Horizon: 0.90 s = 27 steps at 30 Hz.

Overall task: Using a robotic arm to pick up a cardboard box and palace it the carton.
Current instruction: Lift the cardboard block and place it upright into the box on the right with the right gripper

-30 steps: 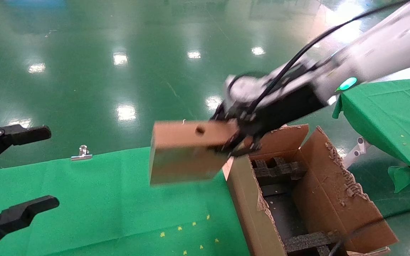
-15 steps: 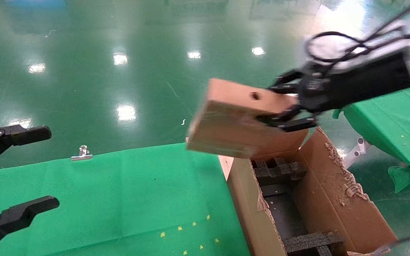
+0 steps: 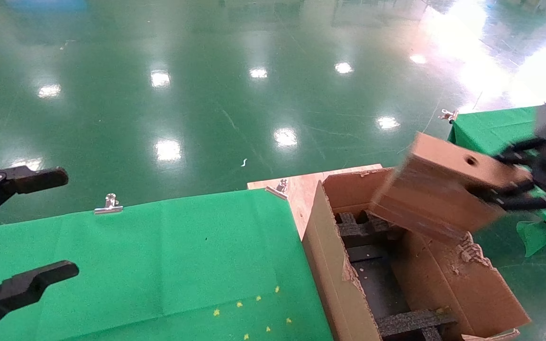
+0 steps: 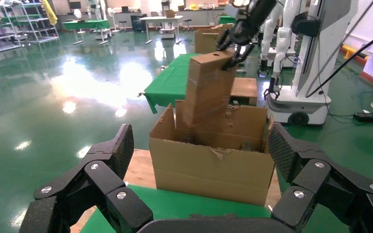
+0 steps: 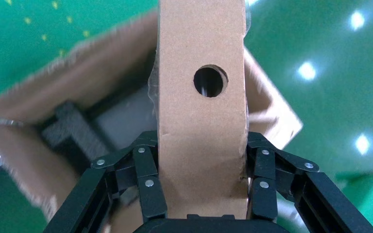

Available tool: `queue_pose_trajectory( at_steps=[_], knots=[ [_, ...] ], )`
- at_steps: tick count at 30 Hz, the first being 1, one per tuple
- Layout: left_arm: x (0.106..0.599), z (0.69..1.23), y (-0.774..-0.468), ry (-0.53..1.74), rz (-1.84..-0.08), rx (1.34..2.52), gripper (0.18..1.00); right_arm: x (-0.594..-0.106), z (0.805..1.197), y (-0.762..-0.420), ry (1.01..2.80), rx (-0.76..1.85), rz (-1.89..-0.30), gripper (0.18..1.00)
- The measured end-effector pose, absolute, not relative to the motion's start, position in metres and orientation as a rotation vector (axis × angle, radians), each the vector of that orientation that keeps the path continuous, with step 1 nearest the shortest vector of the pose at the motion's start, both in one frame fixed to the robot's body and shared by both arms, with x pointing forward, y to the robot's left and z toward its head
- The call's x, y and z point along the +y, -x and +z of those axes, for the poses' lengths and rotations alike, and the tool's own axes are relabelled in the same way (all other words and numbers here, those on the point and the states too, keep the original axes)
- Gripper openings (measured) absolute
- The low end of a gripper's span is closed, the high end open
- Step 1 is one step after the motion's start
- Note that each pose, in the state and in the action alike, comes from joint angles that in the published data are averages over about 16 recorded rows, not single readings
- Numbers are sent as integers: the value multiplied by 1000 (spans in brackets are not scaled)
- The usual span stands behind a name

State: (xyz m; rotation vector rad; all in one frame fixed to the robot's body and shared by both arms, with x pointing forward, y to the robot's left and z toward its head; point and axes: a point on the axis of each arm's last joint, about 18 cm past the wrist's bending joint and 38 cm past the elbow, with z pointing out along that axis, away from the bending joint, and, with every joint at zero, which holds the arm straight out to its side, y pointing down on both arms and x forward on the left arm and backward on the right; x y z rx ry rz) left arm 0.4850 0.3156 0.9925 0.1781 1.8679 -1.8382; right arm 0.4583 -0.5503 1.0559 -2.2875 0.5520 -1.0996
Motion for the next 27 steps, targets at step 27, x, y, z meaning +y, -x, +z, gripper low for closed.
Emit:
queue_pose_trajectory(
  at_steps=[27],
  knots=[
    [316, 992, -485, -177, -1838, 1868, 1001, -573, 1016, -445, 2250, 747, -1000, 377]
  ],
)
